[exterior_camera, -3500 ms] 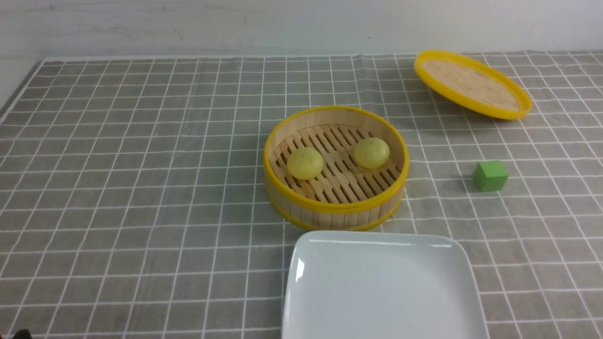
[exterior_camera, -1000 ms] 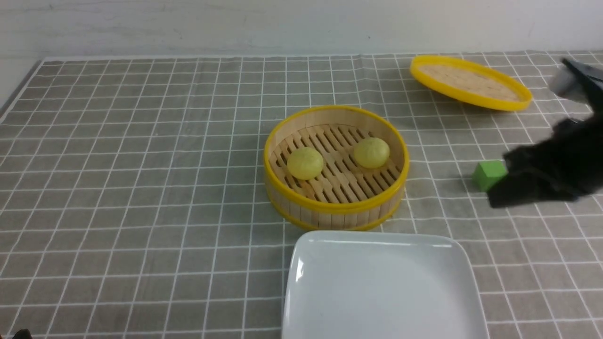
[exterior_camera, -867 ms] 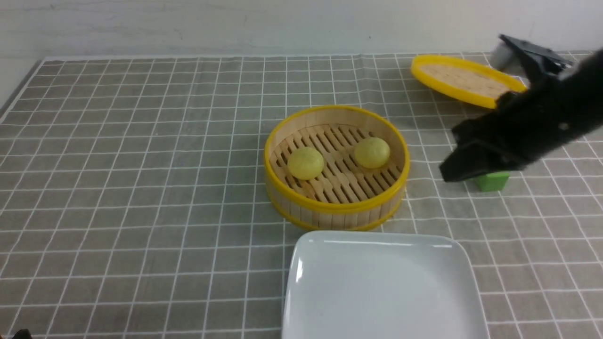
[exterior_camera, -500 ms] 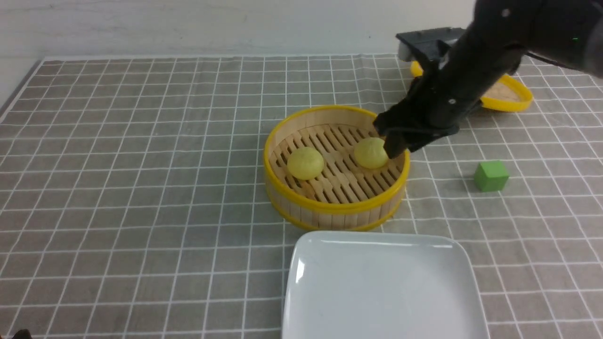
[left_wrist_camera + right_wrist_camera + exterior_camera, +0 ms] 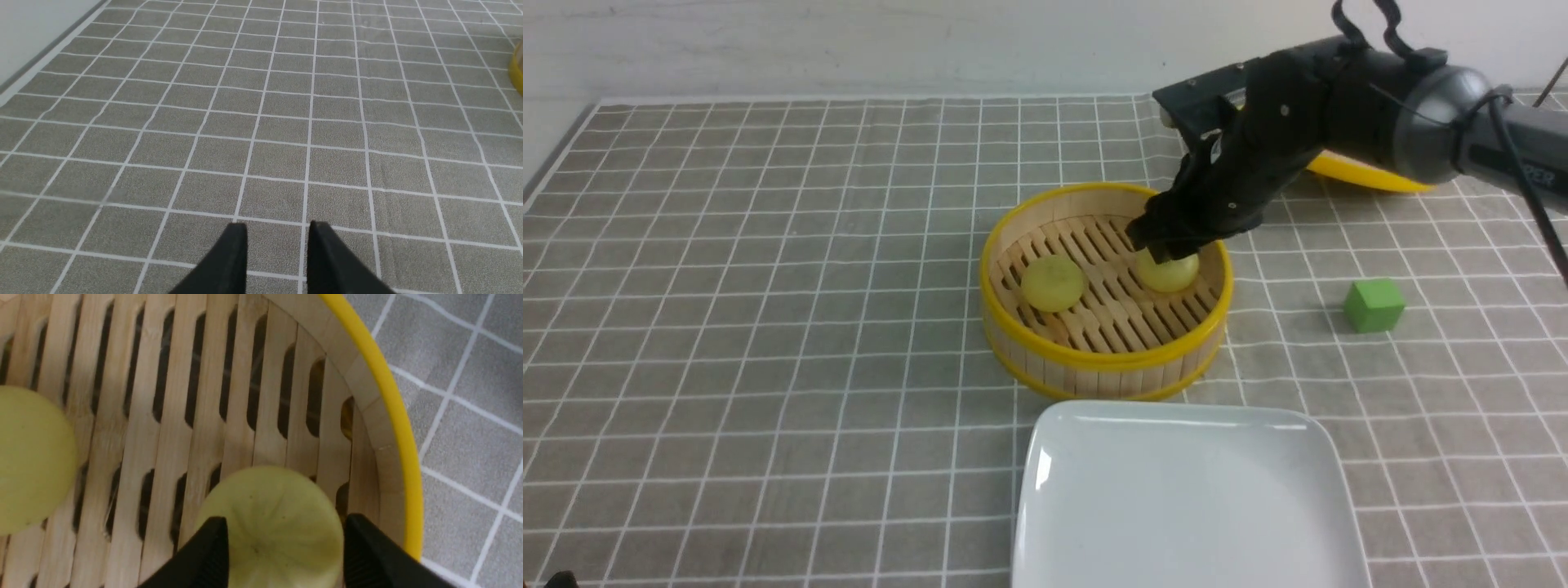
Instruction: Put the steamed buns into the plate on the grey tablecloth.
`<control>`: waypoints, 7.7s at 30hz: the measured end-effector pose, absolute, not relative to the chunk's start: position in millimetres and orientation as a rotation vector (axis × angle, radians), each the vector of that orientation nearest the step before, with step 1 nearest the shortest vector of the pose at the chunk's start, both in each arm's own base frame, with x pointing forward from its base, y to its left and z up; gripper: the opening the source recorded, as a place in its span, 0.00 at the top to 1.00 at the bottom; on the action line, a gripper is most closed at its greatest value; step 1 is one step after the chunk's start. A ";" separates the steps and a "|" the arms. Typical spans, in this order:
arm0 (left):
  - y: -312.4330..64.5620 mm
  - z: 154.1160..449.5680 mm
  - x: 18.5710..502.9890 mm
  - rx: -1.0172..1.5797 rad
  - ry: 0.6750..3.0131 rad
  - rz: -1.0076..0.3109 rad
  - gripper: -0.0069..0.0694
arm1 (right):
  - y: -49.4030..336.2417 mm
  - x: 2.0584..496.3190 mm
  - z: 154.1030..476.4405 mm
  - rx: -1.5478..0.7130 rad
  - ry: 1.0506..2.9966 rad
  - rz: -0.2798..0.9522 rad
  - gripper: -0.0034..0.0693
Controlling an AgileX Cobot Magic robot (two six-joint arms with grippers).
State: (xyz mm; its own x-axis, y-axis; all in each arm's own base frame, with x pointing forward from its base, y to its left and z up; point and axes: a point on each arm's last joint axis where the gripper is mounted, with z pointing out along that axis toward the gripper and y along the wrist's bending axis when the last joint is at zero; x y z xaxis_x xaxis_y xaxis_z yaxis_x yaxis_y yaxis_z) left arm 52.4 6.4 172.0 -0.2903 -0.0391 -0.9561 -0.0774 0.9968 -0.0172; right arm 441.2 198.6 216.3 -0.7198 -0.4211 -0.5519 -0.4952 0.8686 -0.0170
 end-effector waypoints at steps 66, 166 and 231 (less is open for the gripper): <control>-64.8 299.9 246.3 -0.015 2.635 -1.046 0.48 | 105.5 176.4 304.3 -0.534 2.603 0.303 0.56; -285.4 275.7 221.2 0.703 2.624 -0.416 0.75 | 8.9 15.6 290.4 -0.287 1.599 0.485 0.97; -65.6 355.4 96.1 0.360 2.318 -0.177 0.89 | -3.8 51.4 175.4 0.162 1.858 0.018 0.89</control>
State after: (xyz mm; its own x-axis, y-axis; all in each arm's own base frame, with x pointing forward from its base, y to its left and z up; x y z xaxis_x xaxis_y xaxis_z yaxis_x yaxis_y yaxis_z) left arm 96.1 -65.6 355.4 -0.6646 0.2036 -0.7190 0.3103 0.9505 -0.0177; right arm 51.4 -3.8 175.4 -0.2803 0.1213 -0.9522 0.1024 0.9901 0.0960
